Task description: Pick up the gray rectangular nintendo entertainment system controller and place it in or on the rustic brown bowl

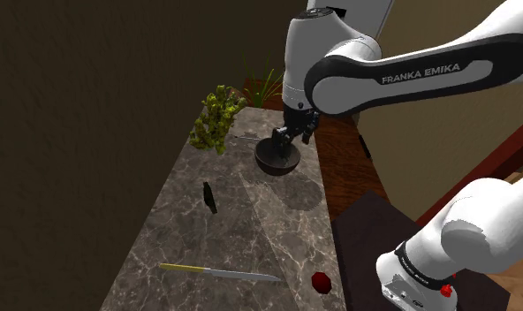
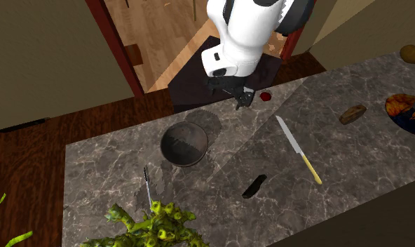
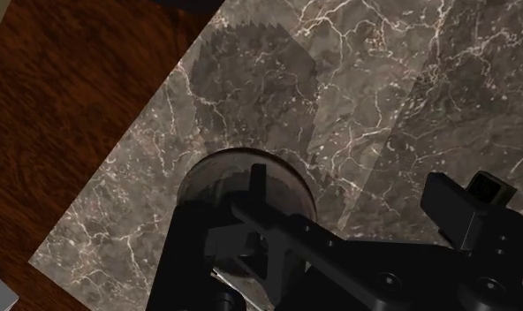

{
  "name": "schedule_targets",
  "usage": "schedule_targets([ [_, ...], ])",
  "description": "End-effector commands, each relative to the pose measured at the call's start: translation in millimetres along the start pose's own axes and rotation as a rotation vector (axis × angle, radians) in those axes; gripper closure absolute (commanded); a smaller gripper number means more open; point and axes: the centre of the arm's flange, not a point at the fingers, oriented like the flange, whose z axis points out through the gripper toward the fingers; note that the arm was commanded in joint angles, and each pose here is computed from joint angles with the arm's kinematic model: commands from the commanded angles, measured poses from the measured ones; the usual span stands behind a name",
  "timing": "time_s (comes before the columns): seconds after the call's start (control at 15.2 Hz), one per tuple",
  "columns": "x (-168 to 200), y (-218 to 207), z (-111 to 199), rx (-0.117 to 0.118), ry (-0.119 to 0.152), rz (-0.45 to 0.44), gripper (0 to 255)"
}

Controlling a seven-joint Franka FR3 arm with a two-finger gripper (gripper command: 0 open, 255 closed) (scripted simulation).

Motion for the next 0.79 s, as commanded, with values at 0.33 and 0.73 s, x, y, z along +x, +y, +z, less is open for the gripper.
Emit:
schedule_targets([
  [0.33, 37, -75, 45, -0.011, -0.006, 0.017, 0],
  [0.73, 70, -137, 85, -0.023, -0.013, 0.031, 0],
])
